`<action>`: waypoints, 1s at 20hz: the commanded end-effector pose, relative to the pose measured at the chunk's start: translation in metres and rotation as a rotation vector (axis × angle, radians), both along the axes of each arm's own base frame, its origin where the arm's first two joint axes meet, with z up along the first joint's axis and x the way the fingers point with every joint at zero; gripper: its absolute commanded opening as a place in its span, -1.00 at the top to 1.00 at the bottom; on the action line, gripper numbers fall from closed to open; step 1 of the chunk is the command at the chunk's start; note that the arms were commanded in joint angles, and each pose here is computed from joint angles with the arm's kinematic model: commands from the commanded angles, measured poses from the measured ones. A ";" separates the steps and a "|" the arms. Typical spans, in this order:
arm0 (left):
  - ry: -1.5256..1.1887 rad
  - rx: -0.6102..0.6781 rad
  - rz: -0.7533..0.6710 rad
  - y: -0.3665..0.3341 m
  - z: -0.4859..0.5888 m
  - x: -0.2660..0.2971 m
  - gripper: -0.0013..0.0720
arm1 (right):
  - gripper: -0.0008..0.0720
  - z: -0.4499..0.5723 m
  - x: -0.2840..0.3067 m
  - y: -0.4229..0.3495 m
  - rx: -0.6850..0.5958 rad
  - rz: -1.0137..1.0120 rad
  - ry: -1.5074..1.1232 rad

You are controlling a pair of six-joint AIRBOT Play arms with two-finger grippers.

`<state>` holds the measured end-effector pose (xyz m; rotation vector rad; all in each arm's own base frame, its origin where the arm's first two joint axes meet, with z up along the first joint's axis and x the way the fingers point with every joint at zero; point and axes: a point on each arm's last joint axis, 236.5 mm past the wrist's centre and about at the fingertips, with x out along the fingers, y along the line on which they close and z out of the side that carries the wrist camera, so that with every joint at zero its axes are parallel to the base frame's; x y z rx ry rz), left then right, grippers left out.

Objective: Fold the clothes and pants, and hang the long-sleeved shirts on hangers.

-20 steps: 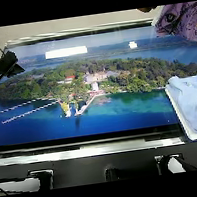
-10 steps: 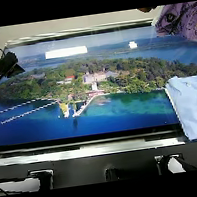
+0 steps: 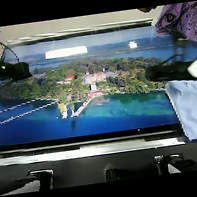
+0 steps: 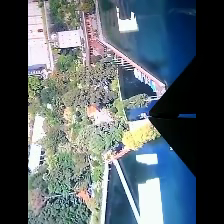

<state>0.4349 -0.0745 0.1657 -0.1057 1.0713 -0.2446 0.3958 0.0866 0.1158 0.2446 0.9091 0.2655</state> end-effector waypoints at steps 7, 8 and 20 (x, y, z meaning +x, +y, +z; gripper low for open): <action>-0.185 0.056 -0.029 -0.003 0.038 -0.040 0.91 | 0.89 0.001 -0.040 0.117 -0.121 0.371 -0.079; -0.184 0.057 -0.030 -0.003 0.038 -0.041 0.91 | 0.89 -0.001 -0.042 0.116 -0.130 0.374 -0.072; -0.173 0.057 -0.031 -0.003 0.033 -0.038 0.91 | 0.89 0.001 -0.039 0.116 -0.131 0.369 -0.085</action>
